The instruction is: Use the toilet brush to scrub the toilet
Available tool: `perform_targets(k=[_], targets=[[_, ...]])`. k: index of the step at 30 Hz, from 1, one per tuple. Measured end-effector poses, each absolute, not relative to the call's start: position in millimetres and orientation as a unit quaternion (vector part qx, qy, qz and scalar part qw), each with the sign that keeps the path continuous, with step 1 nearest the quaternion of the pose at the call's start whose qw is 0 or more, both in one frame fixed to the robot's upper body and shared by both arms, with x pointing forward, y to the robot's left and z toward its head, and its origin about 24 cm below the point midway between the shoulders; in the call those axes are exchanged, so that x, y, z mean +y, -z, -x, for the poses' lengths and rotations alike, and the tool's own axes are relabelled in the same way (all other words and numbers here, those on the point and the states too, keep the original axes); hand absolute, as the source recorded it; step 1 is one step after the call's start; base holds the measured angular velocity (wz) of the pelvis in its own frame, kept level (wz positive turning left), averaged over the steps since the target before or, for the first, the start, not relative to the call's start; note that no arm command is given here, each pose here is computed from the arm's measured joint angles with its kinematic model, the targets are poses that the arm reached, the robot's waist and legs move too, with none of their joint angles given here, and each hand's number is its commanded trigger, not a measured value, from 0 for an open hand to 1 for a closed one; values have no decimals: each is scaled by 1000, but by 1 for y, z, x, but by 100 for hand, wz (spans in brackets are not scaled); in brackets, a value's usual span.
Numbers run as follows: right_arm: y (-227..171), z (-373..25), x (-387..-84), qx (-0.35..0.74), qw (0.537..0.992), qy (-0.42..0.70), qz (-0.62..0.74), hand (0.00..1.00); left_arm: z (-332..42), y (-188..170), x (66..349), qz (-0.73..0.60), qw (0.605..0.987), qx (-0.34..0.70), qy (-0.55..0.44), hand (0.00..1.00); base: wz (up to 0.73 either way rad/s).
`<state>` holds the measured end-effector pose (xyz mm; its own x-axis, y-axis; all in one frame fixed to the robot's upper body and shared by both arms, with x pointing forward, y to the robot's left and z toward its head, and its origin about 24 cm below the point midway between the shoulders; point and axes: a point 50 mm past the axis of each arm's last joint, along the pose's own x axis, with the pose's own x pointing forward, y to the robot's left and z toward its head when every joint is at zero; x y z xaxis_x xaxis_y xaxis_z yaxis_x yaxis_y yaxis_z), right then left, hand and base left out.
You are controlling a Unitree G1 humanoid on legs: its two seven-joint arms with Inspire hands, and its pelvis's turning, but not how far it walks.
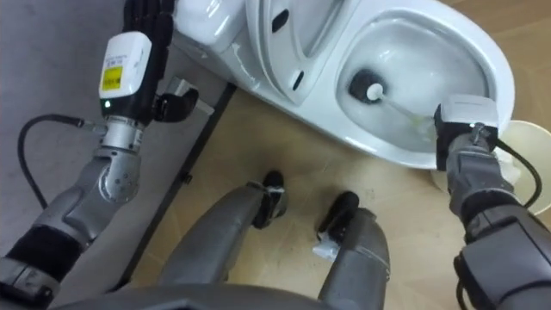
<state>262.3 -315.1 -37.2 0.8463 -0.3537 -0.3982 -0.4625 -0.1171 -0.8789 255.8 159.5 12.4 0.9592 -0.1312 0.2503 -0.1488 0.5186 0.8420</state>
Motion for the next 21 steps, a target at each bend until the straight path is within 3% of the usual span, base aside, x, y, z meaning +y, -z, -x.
perform_targets(k=[5,11,21], targets=[[36,-264,-315,270,589,-42,760,100,-255,-14,155,-490,859,-150,-16,0,-1],[35,-265,-311,269,611,-28,744,100,-255,-15,154,-476,865,-155,-31,0,-3],[14,-295,-292,236,758,49,607,100,-254,-19,172,-486,856,-161,-76,0,-5]])
